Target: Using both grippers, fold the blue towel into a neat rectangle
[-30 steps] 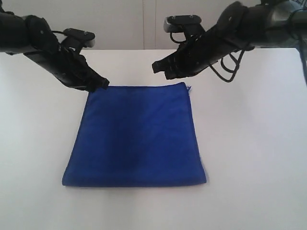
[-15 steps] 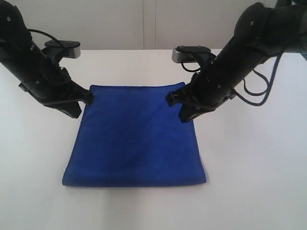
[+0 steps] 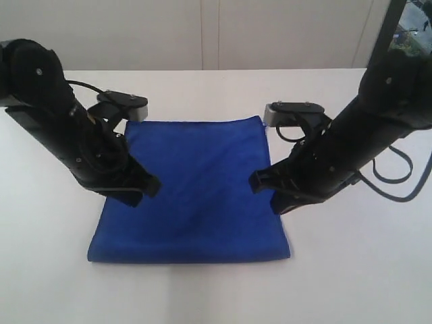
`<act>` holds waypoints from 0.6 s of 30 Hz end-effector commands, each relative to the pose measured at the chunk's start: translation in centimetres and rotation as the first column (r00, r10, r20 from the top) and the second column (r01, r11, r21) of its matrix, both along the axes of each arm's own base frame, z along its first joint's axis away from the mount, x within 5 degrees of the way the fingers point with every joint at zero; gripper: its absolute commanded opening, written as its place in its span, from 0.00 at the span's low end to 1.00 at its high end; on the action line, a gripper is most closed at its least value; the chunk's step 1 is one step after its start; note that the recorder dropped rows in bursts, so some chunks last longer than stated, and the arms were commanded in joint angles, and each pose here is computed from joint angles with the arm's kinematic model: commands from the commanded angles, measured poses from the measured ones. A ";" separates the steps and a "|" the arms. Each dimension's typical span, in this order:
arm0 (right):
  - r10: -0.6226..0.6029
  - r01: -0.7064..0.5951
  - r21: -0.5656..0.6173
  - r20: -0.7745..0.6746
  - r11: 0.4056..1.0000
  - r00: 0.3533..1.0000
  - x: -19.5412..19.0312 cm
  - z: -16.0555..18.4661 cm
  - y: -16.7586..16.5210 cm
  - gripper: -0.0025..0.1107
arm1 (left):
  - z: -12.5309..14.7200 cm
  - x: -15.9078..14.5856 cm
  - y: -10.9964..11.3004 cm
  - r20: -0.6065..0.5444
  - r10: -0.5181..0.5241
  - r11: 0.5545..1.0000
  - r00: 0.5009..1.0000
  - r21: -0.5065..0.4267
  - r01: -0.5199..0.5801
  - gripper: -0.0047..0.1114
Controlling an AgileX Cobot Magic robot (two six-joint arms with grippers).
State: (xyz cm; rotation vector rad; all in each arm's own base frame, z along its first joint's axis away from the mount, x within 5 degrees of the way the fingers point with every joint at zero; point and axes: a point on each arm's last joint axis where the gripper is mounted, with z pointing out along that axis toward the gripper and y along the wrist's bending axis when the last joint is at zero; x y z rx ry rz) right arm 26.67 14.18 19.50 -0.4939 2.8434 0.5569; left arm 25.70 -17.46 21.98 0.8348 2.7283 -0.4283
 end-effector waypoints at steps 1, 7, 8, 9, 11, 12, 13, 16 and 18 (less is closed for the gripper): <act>-0.017 0.017 0.030 -0.009 0.999 1.000 -1.0 -0.7 0.9 0.02 | -1.6 -0.6 -0.5 -0.061 -0.024 0.999 0.998 0.028 0.025 0.04; 0.028 -0.028 0.029 -0.009 0.999 1.000 -1.8 -0.9 2.2 0.02 | -3.8 -1.8 0.5 -0.097 -0.025 0.996 0.995 0.081 0.032 0.04; 0.033 -0.033 0.021 -0.006 0.999 0.999 -1.8 -1.1 2.2 0.02 | -4.2 -1.9 0.7 -0.088 -0.026 0.995 0.996 0.093 0.035 0.04; 0.039 -0.039 0.012 -0.004 0.999 0.999 -1.7 -1.3 2.3 0.02 | -4.5 -2.0 0.8 -0.078 -0.024 0.995 0.997 0.097 0.032 0.04; 0.045 -0.045 -0.025 -0.001 0.999 0.999 -1.5 -1.8 2.1 0.02 | -5.0 -1.9 1.0 -0.044 -0.017 0.995 0.999 0.095 0.021 0.04; 0.040 -0.040 -0.045 -0.003 0.998 0.999 -1.4 -2.1 2.0 0.02 | -5.2 -2.0 1.1 -0.035 -0.013 0.995 0.999 0.094 0.017 0.04; 0.037 -0.038 -0.064 -0.008 0.997 0.999 -1.3 -2.5 1.9 0.02 | -5.4 -2.0 1.2 -0.024 -0.009 0.996 1.000 0.093 0.011 0.04; 0.041 -0.043 -0.102 -0.022 0.994 0.999 -1.1 -3.4 1.7 0.02 | -5.9 -2.2 1.4 -0.009 -0.008 0.995 1.000 0.099 0.009 0.04; 0.034 -0.038 -0.110 -0.041 0.993 0.999 -1.0 -4.0 1.7 0.02 | -6.2 -2.3 1.6 0.000 -0.014 0.994 1.000 0.108 0.014 0.04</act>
